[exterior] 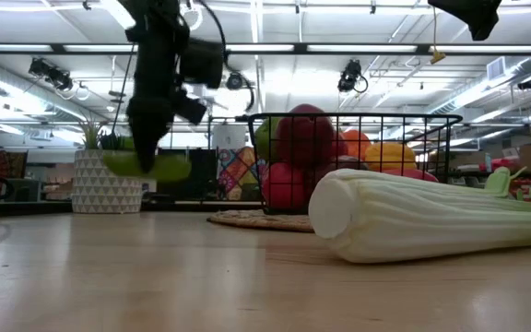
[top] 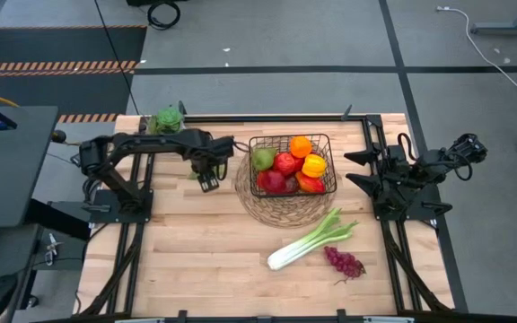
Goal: Build produce basket
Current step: Put the green cucumber into the black wire basket
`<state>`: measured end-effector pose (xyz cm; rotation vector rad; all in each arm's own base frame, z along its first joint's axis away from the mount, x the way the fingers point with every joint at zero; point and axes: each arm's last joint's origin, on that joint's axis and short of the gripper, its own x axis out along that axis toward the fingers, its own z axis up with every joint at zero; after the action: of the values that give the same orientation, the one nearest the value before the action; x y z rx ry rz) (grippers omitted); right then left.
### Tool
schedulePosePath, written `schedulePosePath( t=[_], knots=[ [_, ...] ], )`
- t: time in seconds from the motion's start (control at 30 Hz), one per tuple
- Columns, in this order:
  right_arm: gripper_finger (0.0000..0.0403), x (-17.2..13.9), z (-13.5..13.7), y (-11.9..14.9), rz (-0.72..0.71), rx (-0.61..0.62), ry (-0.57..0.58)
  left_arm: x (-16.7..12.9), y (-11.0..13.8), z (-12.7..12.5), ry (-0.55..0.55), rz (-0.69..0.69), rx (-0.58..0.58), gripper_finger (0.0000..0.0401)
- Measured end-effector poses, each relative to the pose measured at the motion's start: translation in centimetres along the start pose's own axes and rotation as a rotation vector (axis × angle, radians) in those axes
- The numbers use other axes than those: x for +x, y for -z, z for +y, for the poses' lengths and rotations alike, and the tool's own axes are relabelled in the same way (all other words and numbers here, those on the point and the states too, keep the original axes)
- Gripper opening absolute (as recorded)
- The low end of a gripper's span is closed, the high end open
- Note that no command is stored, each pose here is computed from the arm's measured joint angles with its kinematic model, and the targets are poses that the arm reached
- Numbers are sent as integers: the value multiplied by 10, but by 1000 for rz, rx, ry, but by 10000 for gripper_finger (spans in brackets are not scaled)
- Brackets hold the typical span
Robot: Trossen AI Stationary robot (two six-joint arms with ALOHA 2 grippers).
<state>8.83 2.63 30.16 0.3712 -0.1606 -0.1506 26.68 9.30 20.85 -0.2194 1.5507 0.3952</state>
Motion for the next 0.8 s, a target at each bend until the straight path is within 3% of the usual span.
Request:
schedulePosePath(
  t=[0.13, 0.3, 0.4, 0.67, 0.8],
  knots=[
    [376, 1, 1, 0, -1, 1, 0, -33, -9, -2, 10, -141, 5, 174],
    [376, 1, 1, 0, -2, 2, -1, -69, -19, -19, 27, -365, 133, 175],
    [376, 1, 1, 0, -4, 3, -1, -83, -25, -37, 29, -485, 259, 175],
    [376, 3, 2, 1, 3, -3, 1, -97, -20, -91, 0, -647, 667, 176],
    [376, 3, 2, 1, 5, -4, 1, -102, -16, -109, -64, -712, 931, 176]
  ],
)
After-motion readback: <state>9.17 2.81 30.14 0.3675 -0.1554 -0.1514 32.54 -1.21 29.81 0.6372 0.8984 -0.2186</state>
